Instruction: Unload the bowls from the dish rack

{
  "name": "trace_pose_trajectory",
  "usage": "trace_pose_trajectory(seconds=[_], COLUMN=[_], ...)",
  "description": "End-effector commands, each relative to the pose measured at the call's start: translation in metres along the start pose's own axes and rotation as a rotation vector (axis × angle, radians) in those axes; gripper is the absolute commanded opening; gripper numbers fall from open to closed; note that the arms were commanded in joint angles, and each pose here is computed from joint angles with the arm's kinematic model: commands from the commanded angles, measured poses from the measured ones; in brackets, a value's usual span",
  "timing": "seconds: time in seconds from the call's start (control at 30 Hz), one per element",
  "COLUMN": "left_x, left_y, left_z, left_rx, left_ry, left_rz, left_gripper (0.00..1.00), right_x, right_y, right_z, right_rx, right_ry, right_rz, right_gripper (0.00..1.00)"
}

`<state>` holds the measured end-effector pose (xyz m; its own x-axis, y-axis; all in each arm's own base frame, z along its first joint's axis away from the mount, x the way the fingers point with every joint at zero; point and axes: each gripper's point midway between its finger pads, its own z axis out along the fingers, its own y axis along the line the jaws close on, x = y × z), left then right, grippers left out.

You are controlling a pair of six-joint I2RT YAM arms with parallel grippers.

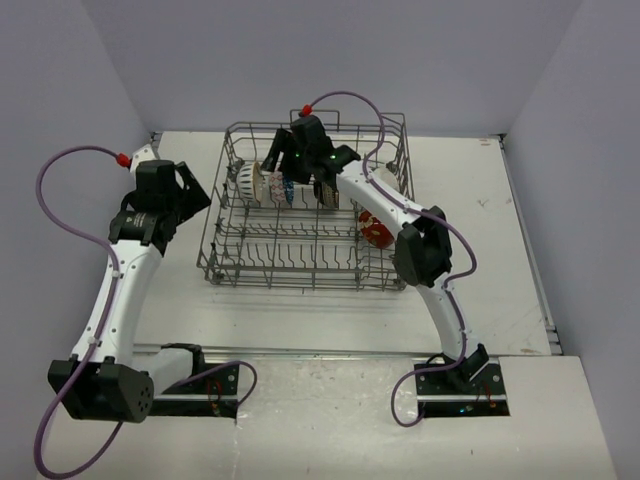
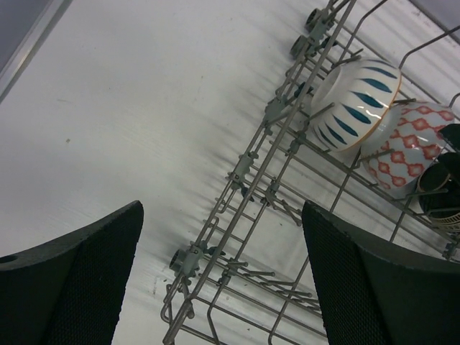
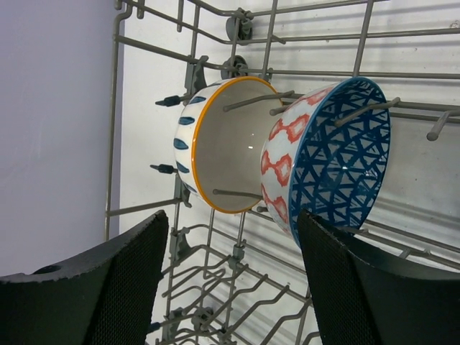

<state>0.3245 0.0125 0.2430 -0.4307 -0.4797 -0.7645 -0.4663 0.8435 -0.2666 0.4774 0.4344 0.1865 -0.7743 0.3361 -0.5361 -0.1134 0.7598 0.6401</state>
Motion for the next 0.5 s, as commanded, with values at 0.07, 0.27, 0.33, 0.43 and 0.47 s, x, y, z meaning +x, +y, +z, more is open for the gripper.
trace_pose_trajectory(seconds=[0.07, 0.27, 0.33, 0.43, 0.47], left_x=[0.007, 0.014, 0.017, 0.020, 0.021], left_y=[-0.006, -0.002, -0.001, -0.001, 0.000], left_z=[0.015, 0.024, 0.025, 0.026, 0.026], left_rx=[0.005, -0.020, -0.023, -0.020, -0.021], left_ry=[0.019, 0.038, 0.043, 0.048, 0.051], left_rz=[-0.023, -0.011, -0.009, -0.013, -0.012], left_gripper=[0.90, 0.90, 0.90, 0.90, 0.90], right_x=[0.002, 0.006, 0.008, 0.008, 0.008], right_y=[-0.001, -0.007, -0.008, -0.007, -0.008], right_z=[0.015, 0.022, 0.024, 0.026, 0.027], right_rx=[-0.011, -0.010, -0.008, -0.013, -0.011], right_ry=[-0.008, -0.001, 0.004, 0.003, 0.003], right_rz=[0.012, 0.018, 0.018, 0.018, 0.020], right_gripper=[0.70, 0.67, 0.65, 0.63, 0.62])
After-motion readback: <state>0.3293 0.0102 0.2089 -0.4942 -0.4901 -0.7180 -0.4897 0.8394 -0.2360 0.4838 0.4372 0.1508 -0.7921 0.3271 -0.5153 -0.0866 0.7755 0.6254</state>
